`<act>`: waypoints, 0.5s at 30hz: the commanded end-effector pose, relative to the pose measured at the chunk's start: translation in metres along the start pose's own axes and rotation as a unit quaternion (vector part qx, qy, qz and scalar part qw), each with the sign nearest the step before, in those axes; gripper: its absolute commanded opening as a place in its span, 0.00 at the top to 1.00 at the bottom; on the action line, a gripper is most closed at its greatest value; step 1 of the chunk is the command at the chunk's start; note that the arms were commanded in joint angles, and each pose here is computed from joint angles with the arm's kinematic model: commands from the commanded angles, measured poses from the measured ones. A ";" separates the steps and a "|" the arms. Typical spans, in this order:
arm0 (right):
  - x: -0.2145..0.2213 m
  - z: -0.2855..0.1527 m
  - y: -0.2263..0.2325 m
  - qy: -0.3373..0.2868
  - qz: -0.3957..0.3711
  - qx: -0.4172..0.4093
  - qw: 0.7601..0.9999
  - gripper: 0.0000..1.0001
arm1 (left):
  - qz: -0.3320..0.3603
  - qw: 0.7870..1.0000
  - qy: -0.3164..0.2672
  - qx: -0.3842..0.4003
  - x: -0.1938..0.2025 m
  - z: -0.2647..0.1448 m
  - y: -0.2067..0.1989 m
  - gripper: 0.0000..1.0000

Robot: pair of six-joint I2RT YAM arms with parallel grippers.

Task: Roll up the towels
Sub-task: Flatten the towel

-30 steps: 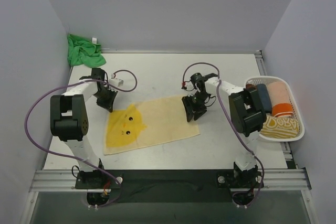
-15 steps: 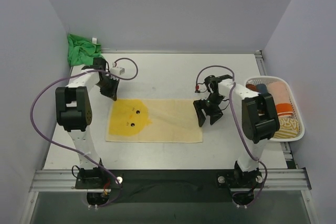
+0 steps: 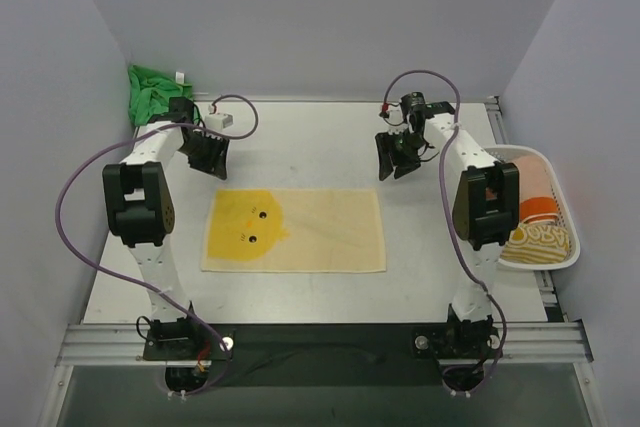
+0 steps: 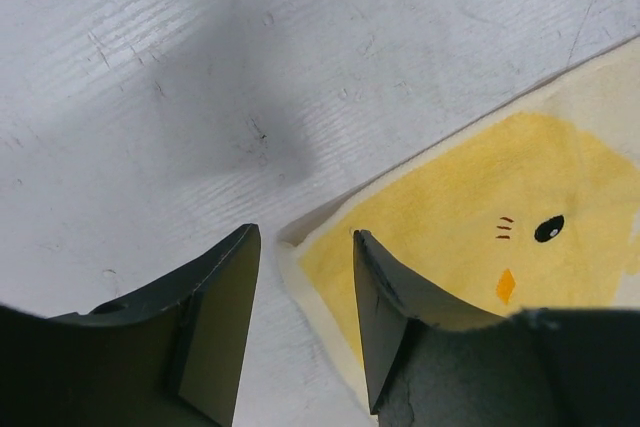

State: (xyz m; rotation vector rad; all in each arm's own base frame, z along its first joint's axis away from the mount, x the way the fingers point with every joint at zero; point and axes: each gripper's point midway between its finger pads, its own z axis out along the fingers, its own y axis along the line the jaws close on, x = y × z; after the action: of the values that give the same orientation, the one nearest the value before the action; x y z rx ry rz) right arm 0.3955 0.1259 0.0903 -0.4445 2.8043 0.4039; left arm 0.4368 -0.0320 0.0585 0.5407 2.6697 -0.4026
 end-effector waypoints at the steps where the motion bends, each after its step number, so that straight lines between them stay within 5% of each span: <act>1: -0.004 0.020 -0.004 0.024 0.016 0.010 1.000 0.55 | 0.009 1.000 -0.011 0.012 -0.009 -0.007 -0.001 0.48; 15: -0.015 0.072 0.007 0.053 -0.021 0.030 0.998 0.63 | -0.002 1.000 0.026 -0.006 0.015 0.004 0.006 0.49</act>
State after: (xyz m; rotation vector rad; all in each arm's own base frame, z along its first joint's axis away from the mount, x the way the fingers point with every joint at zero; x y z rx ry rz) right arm 0.4231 0.1632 0.0359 -0.5304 2.8604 0.3493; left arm 0.4307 -0.0288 0.0524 0.5436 2.7025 -0.3978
